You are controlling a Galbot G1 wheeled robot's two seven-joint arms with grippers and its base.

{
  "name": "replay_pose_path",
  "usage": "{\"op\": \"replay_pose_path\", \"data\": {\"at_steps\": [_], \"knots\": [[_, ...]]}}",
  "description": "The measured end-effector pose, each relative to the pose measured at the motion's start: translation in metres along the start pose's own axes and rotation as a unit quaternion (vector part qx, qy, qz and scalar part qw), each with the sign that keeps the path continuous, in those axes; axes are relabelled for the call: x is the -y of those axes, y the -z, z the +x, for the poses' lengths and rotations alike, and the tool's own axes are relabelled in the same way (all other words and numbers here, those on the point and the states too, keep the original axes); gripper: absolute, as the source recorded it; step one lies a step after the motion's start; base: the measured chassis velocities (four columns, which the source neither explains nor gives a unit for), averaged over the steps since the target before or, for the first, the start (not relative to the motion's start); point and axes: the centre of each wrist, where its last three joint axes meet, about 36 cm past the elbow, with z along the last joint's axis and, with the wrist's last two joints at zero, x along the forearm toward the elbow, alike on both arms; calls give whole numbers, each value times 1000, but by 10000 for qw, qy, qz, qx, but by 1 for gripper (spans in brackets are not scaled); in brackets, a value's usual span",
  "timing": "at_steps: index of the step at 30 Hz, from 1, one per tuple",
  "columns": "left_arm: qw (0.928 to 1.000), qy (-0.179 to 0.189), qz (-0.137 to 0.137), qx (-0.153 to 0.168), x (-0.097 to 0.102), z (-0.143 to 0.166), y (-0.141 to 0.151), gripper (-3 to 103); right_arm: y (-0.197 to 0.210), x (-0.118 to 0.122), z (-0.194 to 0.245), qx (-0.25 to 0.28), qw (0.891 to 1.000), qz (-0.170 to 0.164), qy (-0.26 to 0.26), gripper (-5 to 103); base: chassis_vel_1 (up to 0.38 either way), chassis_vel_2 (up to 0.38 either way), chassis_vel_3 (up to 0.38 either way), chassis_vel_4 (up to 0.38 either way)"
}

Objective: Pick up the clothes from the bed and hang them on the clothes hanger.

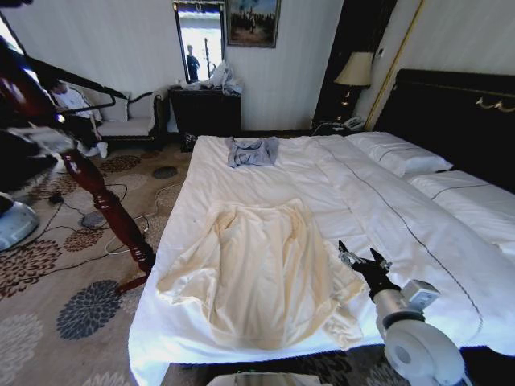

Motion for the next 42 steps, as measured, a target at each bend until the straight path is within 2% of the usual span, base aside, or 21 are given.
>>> {"op": "replay_pose_path", "data": {"at_steps": [1,2,5,6,13,15,20,32,42], "knots": [[9998,161,-101,-69,-6,-5,-3,100,-1,0,0,-7,10000,4,-2,100,0,0,0,0],[9998,161,-101,-69,-6,-5,-3,100,-1,0,0,-7,10000,4,-2,100,0,0,0,0],[9973,566,-459,-123,-22,-22,-11,100,-1,0,0,-20,10000,11,12,100,0,0,0,0],[9970,583,-489,-149,-24,-28,-12,100,-1,-1,-1,-18,10000,6,24,100,0,0,0,0],[9953,650,-563,-450,-16,-54,-18,100,1,-4,-2,22,10000,-71,55,100,0,0,0,0],[9944,664,-469,-671,-14,-58,-25,100,2,-5,-1,41,9999,-101,52,100,0,0,0,0],[9912,795,-419,-974,-19,-63,-43,100,3,-4,1,54,9999,-114,37,100,0,0,0,0],[9852,1189,-620,-1070,-32,-87,-55,100,-1,-12,3,-15,9997,-225,102,100,0,0,0,0],[9845,1305,-597,-1004,-23,-107,-52,100,-10,-21,2,-86,9992,-340,176,100,0,0,0,0]]}}
